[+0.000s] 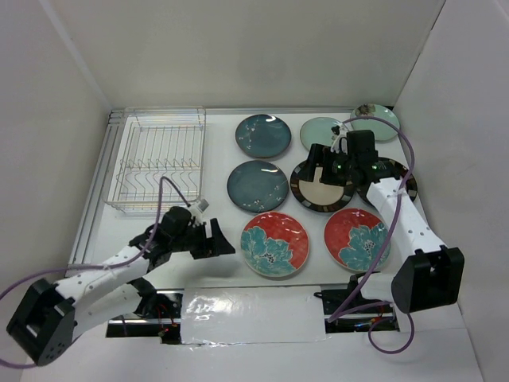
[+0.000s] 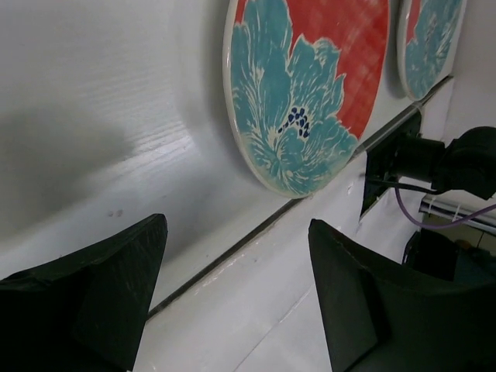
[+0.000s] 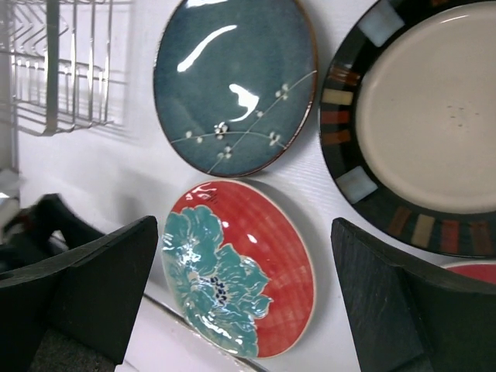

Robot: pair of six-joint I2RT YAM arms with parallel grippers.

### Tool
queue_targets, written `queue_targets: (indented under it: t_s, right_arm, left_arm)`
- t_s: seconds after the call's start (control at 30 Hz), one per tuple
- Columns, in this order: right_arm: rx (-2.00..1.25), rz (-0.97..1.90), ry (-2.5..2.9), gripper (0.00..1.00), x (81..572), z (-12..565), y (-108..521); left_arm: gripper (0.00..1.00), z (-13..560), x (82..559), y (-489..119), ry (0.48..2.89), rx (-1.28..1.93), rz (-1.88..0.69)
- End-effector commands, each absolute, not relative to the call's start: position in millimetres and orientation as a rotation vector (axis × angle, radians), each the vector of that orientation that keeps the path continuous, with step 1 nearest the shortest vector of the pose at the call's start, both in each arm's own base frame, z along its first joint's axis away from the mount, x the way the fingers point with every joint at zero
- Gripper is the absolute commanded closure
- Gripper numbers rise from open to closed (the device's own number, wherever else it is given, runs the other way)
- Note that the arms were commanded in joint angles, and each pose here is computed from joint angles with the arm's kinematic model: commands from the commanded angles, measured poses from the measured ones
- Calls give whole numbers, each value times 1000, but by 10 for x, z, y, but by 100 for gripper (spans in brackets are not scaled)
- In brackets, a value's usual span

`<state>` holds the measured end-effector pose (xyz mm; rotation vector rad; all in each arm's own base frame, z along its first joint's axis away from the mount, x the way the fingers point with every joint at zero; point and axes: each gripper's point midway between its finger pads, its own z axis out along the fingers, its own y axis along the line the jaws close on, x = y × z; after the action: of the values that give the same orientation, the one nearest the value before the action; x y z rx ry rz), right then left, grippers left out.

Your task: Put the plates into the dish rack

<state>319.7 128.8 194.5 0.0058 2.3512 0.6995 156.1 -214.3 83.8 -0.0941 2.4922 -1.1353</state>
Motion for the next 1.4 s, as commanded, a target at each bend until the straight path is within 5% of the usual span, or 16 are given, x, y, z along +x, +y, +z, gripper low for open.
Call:
queue_targets:
  t_s: [0.0, 0.4, 0.6, 0.73, 0.97, 1.37]
  right_arm:
    - [-42, 791, 2268, 1, 3188, 2188, 1394]
    - [-28, 807, 2242, 1, 3116, 2185, 1355]
    - [10, 825, 2246, 1, 3076, 2107, 1361]
    - [11, 840, 2238, 1, 3037, 2109, 1373]
    - [45, 799, 2249, 1, 2991, 2036, 1291]
    - [22, 696, 2238, 1, 2976, 2174, 1147]
  left_arm:
    - [15, 837, 1675, -2491, 2430, -45, -1230]
    - [21, 475, 1796, -2843, 2428, -136, -1327]
    - [33, 271, 1811, -3036, 2480, -213, -1368]
    - [50, 251, 1790, -3069, 2467, -246, -1407]
    - [100, 292, 1772, -3008, 2472, -270, -1361]
    - [100, 1849, 2186, -2440, 2220, -150, -1002]
